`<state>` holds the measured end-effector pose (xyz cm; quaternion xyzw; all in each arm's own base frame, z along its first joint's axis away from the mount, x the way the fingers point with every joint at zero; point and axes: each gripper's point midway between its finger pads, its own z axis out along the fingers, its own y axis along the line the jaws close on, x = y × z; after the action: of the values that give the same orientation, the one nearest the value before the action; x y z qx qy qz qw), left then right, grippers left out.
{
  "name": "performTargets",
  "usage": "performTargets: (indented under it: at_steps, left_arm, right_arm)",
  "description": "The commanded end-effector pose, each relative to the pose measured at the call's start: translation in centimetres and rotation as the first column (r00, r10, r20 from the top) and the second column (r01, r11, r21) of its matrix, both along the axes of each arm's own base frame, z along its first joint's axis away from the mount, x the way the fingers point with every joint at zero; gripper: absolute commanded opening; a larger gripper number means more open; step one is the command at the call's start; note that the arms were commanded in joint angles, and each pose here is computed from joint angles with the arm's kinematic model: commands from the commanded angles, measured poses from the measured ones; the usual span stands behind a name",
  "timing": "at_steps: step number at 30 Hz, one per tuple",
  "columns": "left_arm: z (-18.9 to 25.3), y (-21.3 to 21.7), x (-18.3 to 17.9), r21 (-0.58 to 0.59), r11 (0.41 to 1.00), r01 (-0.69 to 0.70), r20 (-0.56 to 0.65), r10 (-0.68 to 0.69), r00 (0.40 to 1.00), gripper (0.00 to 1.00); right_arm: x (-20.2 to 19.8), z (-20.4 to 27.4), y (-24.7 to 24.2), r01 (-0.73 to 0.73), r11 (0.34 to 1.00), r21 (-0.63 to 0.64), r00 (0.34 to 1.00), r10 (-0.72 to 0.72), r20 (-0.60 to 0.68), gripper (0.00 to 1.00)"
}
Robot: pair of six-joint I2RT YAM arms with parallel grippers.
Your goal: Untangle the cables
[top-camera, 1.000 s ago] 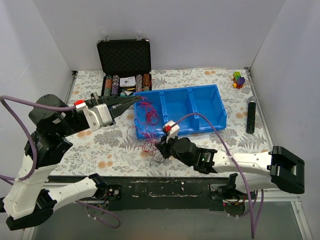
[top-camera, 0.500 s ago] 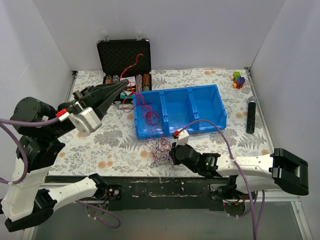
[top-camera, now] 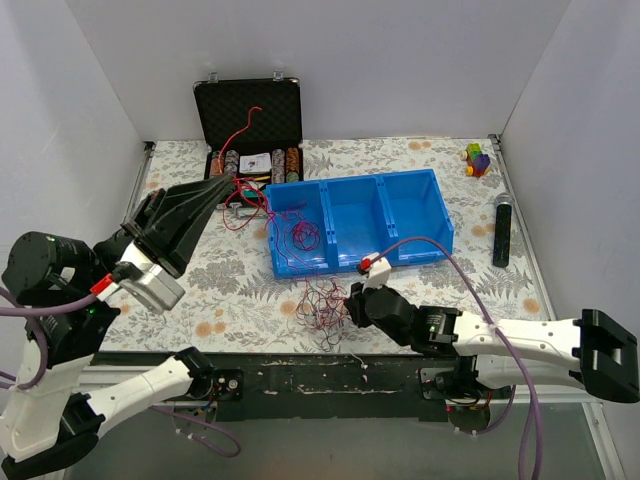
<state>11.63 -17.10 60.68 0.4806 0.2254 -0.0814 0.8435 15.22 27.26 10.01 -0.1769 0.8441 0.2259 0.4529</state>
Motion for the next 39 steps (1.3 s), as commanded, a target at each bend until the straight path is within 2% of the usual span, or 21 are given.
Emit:
performTargets:
  at_steps: [1, 4, 6, 13, 20, 25, 28, 32, 39]
  left_arm:
    - [-1.2, -0.7, 0.4, 0.046, 0.999, -0.011, 0.050, 0.009, 0.999, 0.00]
    - [-2.6, -1.1, 0.5, 0.082, 0.997, -0.008, 0.058, 0.003, 0.998, 0.00]
    - [-3.4, -1.3, 0.5, 0.100, 0.995, -0.004, 0.063, -0.002, 0.998, 0.00]
    - [-4.0, -1.7, 0.5, 0.105, 0.994, 0.018, 0.036, -0.022, 0.999, 0.00]
    - [-5.9, -2.7, 0.6, 0.132, 0.989, 0.069, -0.034, -0.065, 0.997, 0.00]
    - [-7.4, -3.1, 0.4, 0.161, 0.982, 0.096, -0.048, -0.089, 0.995, 0.00]
    - [-7.7, -3.2, 0.1, 0.169, 0.979, 0.110, -0.050, -0.103, 0.993, 0.00]
    - [-7.5, -3.1, -0.1, 0.162, 0.980, 0.116, -0.051, -0.109, 0.993, 0.00]
    - [-7.7, -2.9, -0.3, 0.163, 0.980, 0.111, -0.047, -0.105, 0.993, 0.00]
  right_arm:
    - [0.4, 4.9, 1.0, -0.043, 0.995, 0.092, 0.995, 0.034, 0.093, 0.38]
    - [0.3, 6.9, 0.8, -0.070, 0.990, 0.121, 0.990, 0.055, 0.128, 0.52]
    - [0.2, 8.1, 0.7, -0.088, 0.987, 0.138, 0.987, 0.067, 0.149, 0.57]
    - [-0.2, 14.0, 1.5, -0.184, 0.963, 0.198, 0.956, 0.128, 0.264, 0.64]
    - [-0.3, 24.8, 4.6, -0.346, 0.912, 0.222, 0.853, 0.206, 0.480, 0.67]
    - [0.7, 30.5, 5.3, -0.348, 0.908, 0.234, 0.789, 0.149, 0.595, 0.70]
    - [1.1, 32.3, 6.0, -0.351, 0.912, 0.214, 0.759, 0.143, 0.636, 0.71]
    - [1.2, 32.0, 7.4, -0.370, 0.909, 0.194, 0.753, 0.171, 0.636, 0.70]
    - [0.4, 31.7, 8.4, -0.418, 0.878, 0.234, 0.753, 0.192, 0.629, 0.68]
